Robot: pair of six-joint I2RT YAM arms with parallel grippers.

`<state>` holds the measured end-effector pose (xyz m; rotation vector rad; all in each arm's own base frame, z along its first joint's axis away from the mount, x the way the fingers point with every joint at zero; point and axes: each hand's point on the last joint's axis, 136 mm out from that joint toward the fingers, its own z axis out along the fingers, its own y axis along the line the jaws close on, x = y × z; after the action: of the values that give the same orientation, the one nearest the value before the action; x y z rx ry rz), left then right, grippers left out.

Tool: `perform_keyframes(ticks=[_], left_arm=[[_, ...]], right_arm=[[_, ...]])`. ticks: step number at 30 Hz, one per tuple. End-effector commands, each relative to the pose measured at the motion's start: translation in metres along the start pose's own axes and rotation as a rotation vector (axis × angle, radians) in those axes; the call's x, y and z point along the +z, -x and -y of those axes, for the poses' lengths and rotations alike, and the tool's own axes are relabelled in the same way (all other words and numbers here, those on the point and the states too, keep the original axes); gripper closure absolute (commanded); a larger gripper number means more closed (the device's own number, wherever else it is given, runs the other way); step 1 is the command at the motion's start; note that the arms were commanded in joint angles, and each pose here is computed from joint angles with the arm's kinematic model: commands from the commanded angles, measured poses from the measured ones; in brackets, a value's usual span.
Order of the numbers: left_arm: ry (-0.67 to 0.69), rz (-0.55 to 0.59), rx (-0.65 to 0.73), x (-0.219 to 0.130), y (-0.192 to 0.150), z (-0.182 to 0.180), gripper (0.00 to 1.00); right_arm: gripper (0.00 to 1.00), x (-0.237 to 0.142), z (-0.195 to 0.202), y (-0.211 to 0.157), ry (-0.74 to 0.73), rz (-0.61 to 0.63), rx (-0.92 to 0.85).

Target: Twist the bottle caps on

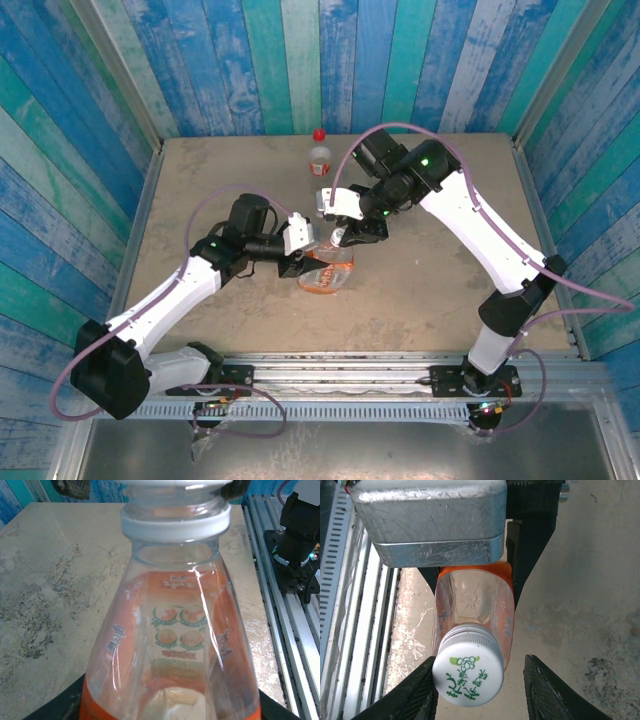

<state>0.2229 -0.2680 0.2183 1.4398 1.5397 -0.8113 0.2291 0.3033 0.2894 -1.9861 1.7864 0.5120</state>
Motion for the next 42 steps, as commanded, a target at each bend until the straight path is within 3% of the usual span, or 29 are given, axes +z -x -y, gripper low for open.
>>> perform_keyframes(ticks=[1,30,42], left_arm=[[-0.012,0.036,0.030,-0.004,0.012,0.004,0.47],[-0.018,0.028,0.022,-0.002,0.008,0.003,0.47],[-0.022,0.030,0.025,-0.003,0.009,0.005,0.47]], right_arm=[[0.51,-0.009,0.002,0.006,-0.035,0.018,-0.015],[0.48,-0.022,-0.022,0.010,0.018,0.080,-0.050],[0.52,-0.020,-0.014,0.009,0.016,0.075,-0.031]])
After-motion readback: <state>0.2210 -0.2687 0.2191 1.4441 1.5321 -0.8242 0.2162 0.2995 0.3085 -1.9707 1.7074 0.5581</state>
